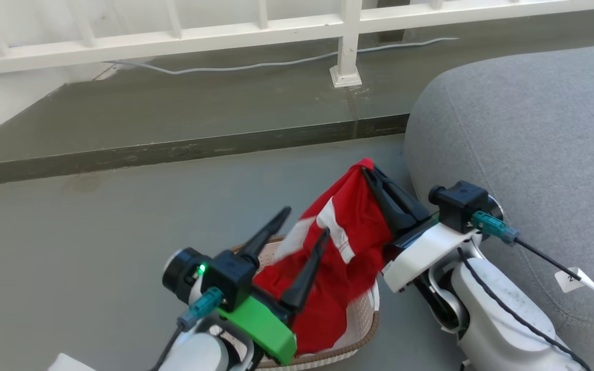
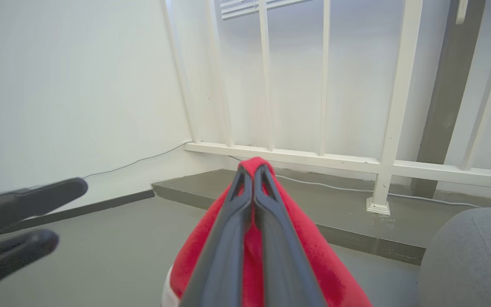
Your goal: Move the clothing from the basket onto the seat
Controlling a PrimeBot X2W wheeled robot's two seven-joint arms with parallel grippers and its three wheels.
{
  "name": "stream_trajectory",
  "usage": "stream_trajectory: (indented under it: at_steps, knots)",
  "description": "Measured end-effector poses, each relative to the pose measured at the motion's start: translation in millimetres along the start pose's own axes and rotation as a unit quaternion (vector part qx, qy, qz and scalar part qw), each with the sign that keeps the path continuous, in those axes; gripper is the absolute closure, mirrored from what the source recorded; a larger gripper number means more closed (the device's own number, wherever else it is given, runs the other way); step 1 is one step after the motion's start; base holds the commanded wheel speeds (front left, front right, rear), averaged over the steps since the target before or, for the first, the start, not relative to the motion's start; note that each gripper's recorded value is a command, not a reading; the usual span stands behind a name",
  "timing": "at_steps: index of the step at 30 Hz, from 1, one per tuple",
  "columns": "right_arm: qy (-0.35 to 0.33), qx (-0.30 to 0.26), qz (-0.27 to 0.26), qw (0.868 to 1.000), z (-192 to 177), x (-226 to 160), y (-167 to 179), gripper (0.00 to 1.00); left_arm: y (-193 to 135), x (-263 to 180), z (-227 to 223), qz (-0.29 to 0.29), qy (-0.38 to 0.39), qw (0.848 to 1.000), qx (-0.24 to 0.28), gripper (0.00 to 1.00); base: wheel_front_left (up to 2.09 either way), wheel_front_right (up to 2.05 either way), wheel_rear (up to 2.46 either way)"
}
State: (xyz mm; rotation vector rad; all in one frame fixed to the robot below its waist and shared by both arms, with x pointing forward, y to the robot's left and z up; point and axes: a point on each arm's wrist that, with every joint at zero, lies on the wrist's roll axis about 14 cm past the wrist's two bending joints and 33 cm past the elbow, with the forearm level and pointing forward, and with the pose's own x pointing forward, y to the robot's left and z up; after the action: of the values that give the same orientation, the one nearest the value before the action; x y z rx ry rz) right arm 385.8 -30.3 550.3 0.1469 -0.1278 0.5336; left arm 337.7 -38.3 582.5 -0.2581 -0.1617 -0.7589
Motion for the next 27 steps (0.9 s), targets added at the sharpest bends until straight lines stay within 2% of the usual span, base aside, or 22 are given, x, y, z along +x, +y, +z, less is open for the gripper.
stream_trajectory:
  at_steps: [12,27]
  knots:
    - [0.007,-0.001,-0.082,0.997,-3.9,-19.0,-51.7,1.0,-25.4,3.4,-31.8,-0.049,0.051,0.997,-0.008,0.0,0.0,0.0,0.0]
    - [0.015,-0.003,-0.202,0.979,-8.1,-60.2,-118.1,1.0,-48.7,18.8,-59.1,-0.11,0.086,0.99,-0.031,0.0,0.0,0.0,0.0]
